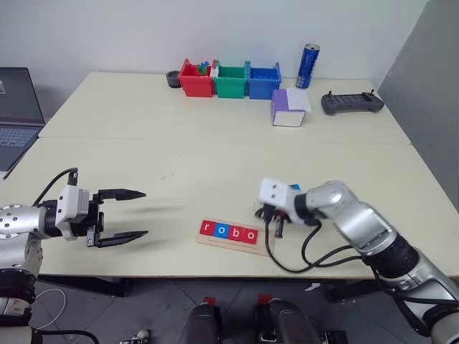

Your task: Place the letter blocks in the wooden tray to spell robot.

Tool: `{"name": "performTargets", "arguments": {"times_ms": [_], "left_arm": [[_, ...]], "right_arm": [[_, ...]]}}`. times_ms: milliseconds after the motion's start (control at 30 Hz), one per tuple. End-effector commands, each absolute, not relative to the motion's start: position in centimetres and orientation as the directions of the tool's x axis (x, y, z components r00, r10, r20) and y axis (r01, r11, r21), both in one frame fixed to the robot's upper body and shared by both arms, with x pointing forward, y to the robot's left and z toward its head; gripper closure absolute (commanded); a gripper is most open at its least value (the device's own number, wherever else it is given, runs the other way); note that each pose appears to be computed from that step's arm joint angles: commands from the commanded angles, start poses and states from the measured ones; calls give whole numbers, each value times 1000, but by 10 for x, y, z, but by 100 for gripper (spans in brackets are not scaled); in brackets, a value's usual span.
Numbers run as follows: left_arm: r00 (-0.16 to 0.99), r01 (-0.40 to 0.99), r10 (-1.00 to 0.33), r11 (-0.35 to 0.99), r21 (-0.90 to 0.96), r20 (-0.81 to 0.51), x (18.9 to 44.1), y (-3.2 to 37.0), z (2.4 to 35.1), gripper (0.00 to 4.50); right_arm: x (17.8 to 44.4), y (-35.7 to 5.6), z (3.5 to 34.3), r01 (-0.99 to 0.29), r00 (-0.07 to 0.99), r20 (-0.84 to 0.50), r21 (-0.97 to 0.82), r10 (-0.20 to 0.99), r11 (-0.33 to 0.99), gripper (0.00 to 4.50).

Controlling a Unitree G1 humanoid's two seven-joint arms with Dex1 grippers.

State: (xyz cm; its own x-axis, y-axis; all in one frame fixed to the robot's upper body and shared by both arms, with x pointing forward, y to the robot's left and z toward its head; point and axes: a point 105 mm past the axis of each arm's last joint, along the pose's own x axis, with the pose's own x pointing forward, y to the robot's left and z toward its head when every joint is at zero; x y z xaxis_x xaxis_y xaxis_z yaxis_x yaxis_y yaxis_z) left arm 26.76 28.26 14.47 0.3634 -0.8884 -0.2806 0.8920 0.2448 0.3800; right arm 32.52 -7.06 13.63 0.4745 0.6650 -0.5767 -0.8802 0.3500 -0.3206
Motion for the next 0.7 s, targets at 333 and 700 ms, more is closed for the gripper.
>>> {"name": "performTargets", "arguments": {"times_ms": [333, 700], "left_arm": [[377, 876, -891, 254, 409, -254, 264, 286, 153, 0], [361, 881, -907, 255, 398, -218, 265, 279, 154, 0]], "right_arm": [[340, -155, 131, -326, 856, -479, -215, 192, 921, 35], [346, -124, 132, -307, 869, -448, -160, 208, 938, 4]]}}
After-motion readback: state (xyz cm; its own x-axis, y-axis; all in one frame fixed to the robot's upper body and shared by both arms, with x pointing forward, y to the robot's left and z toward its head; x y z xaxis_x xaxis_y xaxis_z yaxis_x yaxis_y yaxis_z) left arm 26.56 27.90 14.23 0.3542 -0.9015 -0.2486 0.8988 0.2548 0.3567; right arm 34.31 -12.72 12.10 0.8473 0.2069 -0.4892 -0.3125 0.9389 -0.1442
